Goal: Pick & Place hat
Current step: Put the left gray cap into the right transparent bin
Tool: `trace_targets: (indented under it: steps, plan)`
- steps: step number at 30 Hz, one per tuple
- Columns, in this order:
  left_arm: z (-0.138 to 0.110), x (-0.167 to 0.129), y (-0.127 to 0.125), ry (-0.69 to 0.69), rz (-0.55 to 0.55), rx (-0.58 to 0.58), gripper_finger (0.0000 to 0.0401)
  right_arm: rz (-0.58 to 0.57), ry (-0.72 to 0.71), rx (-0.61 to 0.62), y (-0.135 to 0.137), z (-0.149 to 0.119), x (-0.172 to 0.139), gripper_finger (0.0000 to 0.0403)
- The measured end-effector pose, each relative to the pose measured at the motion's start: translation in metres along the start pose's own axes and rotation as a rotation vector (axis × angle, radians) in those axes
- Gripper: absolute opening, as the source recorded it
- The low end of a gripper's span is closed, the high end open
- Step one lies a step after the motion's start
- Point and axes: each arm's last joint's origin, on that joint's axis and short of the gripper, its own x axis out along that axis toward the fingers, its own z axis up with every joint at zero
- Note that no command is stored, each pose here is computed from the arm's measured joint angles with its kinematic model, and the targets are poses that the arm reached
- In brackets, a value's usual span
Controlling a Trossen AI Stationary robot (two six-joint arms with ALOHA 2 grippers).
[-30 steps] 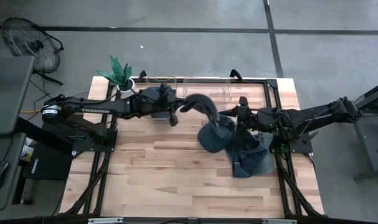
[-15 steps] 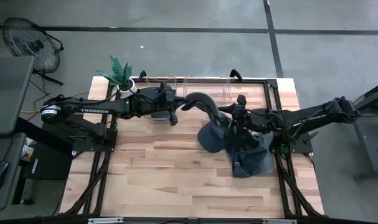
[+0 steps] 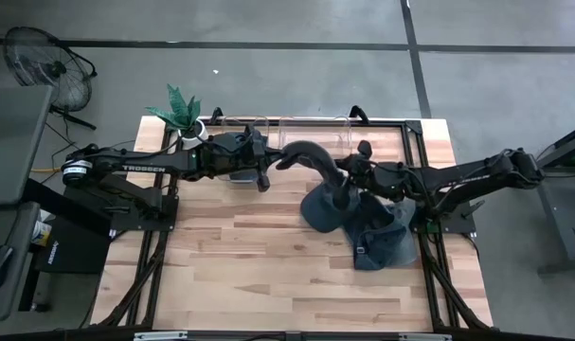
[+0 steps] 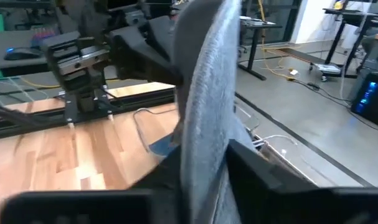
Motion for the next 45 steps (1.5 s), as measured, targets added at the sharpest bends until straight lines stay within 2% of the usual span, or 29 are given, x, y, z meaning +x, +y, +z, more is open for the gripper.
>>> trace_targets:
  steps: [2,3,13,19,24,28,31,37,45]
  plan:
    - [0.000,0.000,0.000,0.003,-0.005,0.000,0.0028,-0.021,0.000,-0.001,-0.001,0.000,0.000,0.0025]
    - [-0.001,0.000,-0.001,0.007,-0.011,0.001,0.0034,-0.025,0.001,-0.006,-0.002,0.000,0.000,0.0015]
    - [-0.002,0.000,-0.002,0.012,-0.053,0.016,0.0076,-0.054,-0.001,-0.020,-0.002,0.000,0.000,0.0005]
    - [-0.001,-0.002,-0.001,0.011,-0.043,0.075,0.0152,-0.146,-0.002,-0.037,-0.004,-0.001,-0.001,0.0005]
    - [0.009,-0.015,0.005,-0.007,0.066,0.083,0.0227,-0.270,-0.005,-0.061,-0.008,-0.001,-0.001,0.0005]
    - [0.017,-0.033,0.012,0.000,0.147,0.059,0.0264,-0.369,-0.013,-0.083,-0.010,-0.001,-0.002,0.0005]
    - [0.019,-0.045,0.015,0.032,0.181,0.018,0.0272,-0.459,-0.012,-0.121,-0.012,0.000,-0.003,0.0005]
    - [0.008,-0.057,0.016,0.163,0.171,-0.028,0.0266,-0.616,0.002,-0.226,-0.013,0.000,0.000,0.0005]
    - [-0.015,-0.056,0.013,0.247,0.168,-0.053,0.0249,-0.774,0.128,-0.520,0.011,0.009,0.039,0.0005]
